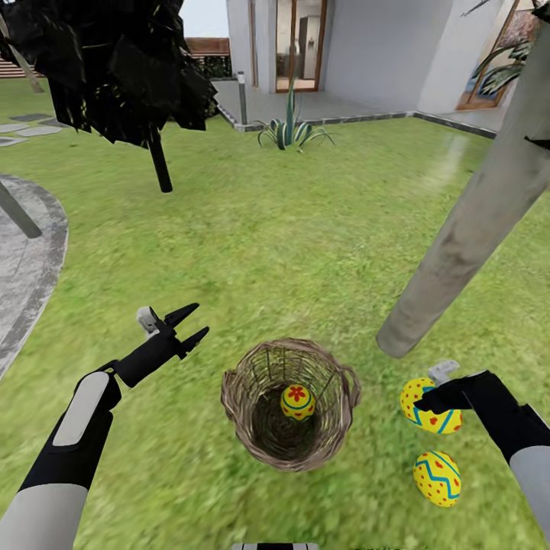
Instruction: Take the three Easter eggs out of the wicker basket on the lawn in the garden, then place them on the lawn next to a single tree (choose any tree) so that all three eggs are next to the same tree and none are left in the basket.
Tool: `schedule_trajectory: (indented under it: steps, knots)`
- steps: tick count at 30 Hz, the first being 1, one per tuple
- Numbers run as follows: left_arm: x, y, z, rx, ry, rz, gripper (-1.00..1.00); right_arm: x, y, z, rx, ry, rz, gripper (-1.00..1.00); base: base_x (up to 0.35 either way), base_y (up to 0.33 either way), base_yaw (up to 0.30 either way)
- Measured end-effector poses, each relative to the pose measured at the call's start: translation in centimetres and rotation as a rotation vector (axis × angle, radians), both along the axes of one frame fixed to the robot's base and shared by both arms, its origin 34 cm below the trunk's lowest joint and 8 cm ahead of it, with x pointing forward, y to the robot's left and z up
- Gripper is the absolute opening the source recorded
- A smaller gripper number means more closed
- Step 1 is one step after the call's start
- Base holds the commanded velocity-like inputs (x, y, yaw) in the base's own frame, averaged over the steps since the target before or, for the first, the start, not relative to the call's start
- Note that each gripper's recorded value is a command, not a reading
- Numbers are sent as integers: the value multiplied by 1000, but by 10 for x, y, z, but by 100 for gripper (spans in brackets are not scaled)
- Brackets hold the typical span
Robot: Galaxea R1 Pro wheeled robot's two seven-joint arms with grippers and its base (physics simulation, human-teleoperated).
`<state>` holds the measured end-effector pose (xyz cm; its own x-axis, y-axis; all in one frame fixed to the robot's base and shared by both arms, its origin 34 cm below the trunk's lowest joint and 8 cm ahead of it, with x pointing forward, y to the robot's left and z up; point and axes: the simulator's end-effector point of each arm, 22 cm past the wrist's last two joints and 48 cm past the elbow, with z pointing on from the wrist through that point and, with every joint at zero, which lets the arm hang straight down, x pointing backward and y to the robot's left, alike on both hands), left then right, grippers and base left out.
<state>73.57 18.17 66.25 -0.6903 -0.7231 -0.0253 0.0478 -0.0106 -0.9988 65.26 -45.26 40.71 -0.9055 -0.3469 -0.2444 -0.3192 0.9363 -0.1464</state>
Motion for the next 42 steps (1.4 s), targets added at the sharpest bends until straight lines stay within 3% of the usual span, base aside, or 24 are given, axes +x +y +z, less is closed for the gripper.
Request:
schedule_trajectory:
  steps: [5,10,16,18,22,25,27,32,36,39,42]
  knots:
    - [0,0,5,-2,-9,-1,100,3,-2,5,4,-12,-3,-100,0,0,-217]
    - [-1,-1,13,-1,-25,-7,100,7,-16,17,23,-49,-64,-100,0,0,-217]
    - [-2,-5,18,2,-34,-15,100,16,-18,25,25,-90,-39,-100,0,0,-217]
    - [-6,-20,19,16,-35,-52,100,16,-20,27,23,-94,-40,-100,0,0,-217]
    - [-13,-52,11,89,1,-115,100,16,-18,27,25,-95,-39,-100,0,0,-217]
    - [-21,-89,16,79,-4,-175,100,21,-14,28,31,-121,-13,-100,0,0,-217]
    - [-27,-107,14,98,3,-214,100,23,-12,29,33,-134,-2,-100,0,0,-217]
    - [-43,-169,-1,153,87,-287,100,25,-6,28,43,-151,15,-100,0,0,-217]
    - [-52,-188,-2,178,90,-327,100,20,0,16,61,-162,37,-100,0,0,-221]
    - [-52,-188,-1,181,87,-323,100,25,-7,22,75,-200,-20,-100,0,0,-223]
    - [-52,-189,1,181,85,-323,100,26,-9,25,81,-212,-35,-100,0,0,-197]
